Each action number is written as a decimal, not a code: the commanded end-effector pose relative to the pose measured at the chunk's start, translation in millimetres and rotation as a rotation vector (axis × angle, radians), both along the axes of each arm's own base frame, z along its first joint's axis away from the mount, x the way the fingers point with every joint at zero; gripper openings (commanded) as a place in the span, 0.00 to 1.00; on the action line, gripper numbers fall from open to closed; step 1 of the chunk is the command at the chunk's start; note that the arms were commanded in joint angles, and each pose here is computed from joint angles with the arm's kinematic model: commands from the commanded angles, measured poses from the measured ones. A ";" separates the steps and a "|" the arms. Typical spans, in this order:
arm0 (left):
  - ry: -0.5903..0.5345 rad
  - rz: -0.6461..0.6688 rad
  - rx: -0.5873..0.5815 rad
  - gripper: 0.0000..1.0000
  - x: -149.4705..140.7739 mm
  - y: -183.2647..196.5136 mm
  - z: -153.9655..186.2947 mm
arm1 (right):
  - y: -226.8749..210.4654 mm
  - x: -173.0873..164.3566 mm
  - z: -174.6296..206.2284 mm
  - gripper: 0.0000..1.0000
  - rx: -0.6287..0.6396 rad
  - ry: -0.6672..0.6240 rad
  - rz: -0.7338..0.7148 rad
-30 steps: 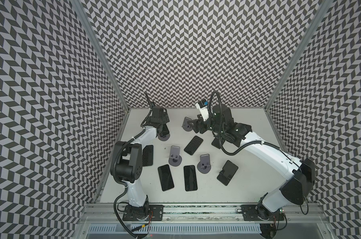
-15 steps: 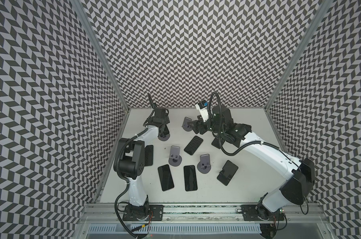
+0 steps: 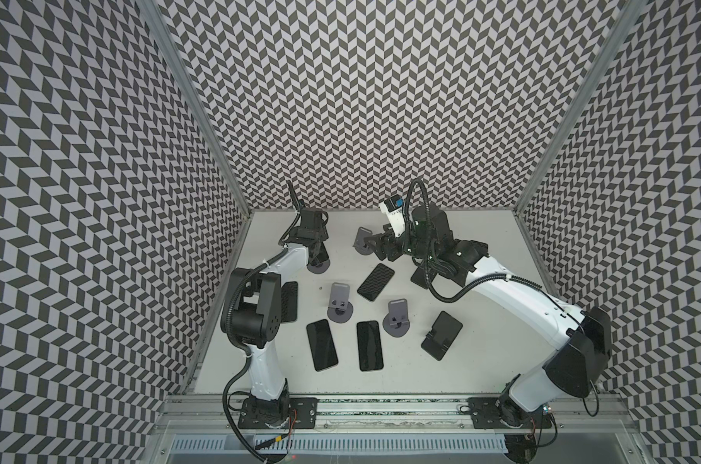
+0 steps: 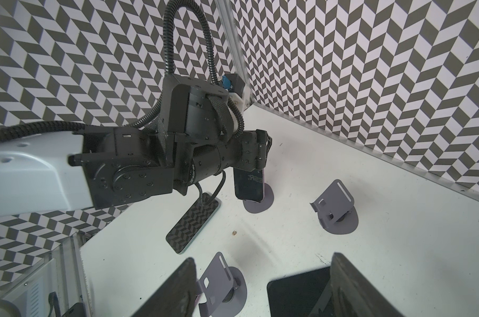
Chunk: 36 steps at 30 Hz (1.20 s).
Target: Remove the phone from the phone stand
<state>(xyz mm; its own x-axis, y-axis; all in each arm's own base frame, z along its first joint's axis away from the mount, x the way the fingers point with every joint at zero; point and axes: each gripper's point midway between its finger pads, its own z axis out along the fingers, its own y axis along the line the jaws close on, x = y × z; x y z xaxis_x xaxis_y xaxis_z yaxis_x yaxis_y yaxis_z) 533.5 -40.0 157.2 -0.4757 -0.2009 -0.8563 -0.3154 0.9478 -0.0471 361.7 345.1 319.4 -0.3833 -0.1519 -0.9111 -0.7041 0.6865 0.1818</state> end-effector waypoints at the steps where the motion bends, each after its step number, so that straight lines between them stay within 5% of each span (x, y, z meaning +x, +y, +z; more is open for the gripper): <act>1: -0.050 -0.012 -0.016 0.76 -0.4 -2.2 14.6 | -0.7 -1.6 23.8 0.75 0.056 -0.062 0.006; 36: -0.090 -0.084 -0.057 0.60 -3.9 -3.9 30.6 | 0.3 0.0 32.8 0.74 0.077 -0.061 -0.001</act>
